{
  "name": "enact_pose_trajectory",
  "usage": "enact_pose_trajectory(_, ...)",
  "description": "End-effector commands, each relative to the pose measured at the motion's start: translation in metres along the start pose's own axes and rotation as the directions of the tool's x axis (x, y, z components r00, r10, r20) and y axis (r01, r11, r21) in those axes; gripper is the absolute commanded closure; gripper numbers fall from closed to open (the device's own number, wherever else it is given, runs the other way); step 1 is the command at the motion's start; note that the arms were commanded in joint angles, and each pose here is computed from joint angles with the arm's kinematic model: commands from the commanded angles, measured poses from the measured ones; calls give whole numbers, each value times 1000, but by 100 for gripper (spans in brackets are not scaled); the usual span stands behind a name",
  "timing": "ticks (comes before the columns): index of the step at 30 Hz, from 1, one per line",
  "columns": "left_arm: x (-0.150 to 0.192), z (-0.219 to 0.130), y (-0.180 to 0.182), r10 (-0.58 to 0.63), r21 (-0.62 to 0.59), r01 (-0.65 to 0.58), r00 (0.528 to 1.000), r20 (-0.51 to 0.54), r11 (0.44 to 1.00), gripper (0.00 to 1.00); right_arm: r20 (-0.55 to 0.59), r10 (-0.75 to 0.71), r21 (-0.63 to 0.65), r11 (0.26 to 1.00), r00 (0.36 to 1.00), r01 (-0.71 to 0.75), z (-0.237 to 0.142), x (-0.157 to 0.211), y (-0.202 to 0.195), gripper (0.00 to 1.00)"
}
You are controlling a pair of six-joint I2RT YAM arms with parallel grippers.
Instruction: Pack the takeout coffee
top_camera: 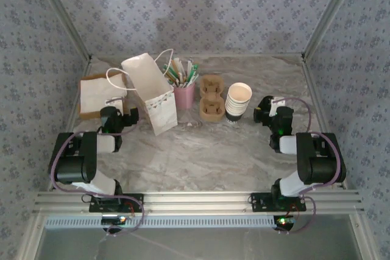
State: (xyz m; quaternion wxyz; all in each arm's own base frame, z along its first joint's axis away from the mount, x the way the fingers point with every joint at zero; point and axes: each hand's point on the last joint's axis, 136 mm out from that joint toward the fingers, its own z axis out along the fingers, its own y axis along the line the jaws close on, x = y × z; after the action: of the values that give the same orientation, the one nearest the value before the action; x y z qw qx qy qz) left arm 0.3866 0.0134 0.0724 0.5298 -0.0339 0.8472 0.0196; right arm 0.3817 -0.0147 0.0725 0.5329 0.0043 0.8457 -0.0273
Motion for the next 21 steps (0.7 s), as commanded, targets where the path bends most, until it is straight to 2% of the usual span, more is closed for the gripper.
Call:
enact_pose_trajectory(1,-20,3,-1,9,9,-10,998,64,1000,1,39,12,25,1000,999,-13,4,-14,-5,0)
enact_pose_trajectory(21,-20,4,-1,8,9,-9,998,62,1000,0,42,8,27,1000,999,-9,4,-14,-4,0)
